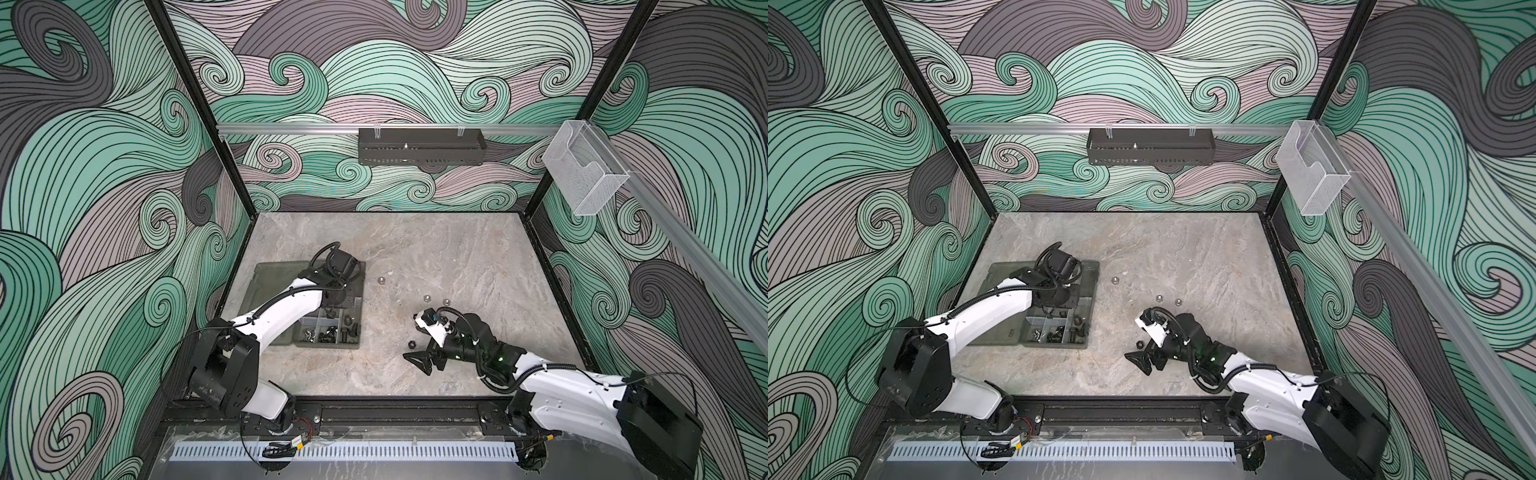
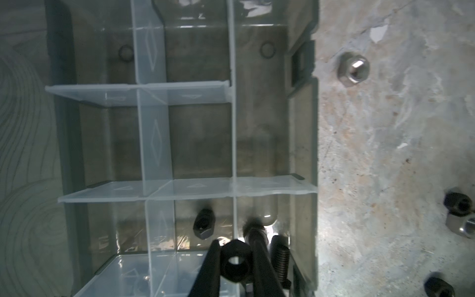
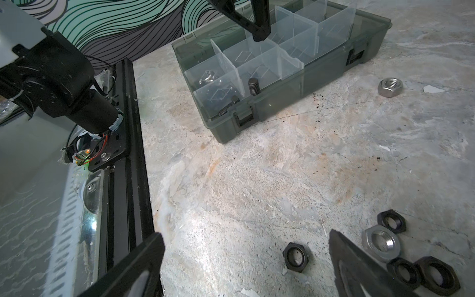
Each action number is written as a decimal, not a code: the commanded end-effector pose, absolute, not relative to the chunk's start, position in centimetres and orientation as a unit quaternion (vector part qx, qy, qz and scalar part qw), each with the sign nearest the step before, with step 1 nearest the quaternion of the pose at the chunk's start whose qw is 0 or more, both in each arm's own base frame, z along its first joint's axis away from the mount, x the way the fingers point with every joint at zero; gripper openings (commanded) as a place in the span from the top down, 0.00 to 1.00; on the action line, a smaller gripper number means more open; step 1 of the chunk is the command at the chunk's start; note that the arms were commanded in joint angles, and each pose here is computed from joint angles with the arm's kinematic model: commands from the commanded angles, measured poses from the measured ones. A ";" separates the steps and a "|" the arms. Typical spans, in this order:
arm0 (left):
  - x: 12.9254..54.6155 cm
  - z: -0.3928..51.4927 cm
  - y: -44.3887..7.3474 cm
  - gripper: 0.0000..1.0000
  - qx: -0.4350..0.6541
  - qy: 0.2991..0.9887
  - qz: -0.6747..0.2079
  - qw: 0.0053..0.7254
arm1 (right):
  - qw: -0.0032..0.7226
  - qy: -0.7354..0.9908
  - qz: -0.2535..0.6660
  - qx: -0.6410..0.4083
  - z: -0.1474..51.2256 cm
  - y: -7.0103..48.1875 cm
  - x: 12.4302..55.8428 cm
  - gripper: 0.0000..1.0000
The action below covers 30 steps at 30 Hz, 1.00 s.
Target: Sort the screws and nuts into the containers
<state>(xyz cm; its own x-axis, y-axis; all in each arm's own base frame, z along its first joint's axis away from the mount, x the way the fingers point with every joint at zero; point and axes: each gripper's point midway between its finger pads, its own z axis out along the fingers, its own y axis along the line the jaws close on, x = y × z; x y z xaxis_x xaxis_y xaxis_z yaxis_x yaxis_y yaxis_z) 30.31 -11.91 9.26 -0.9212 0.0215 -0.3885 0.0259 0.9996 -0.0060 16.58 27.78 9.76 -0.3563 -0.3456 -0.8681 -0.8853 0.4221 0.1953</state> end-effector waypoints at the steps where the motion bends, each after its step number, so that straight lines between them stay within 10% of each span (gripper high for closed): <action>1: 29.5 9.0 -10.3 0.81 -0.018 0.983 0.012 0.182 | 0.433 0.728 0.333 -0.414 10.9 28.5 17.6 0.01; 30: 29.2 5.1 -8.6 0.76 -0.034 0.988 0.066 0.138 | 0.427 0.710 0.316 -0.462 9.7 30.0 16.2 0.01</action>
<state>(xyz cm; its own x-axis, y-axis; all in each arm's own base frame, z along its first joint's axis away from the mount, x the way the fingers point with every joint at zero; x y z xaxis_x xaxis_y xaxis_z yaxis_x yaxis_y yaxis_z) 28.92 -9.14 5.09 -0.9627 -0.0322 -0.2687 -0.0622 0.9927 0.1038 15.79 29.58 8.99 -0.2452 -0.3851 -0.8897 -0.9206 0.3803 0.0891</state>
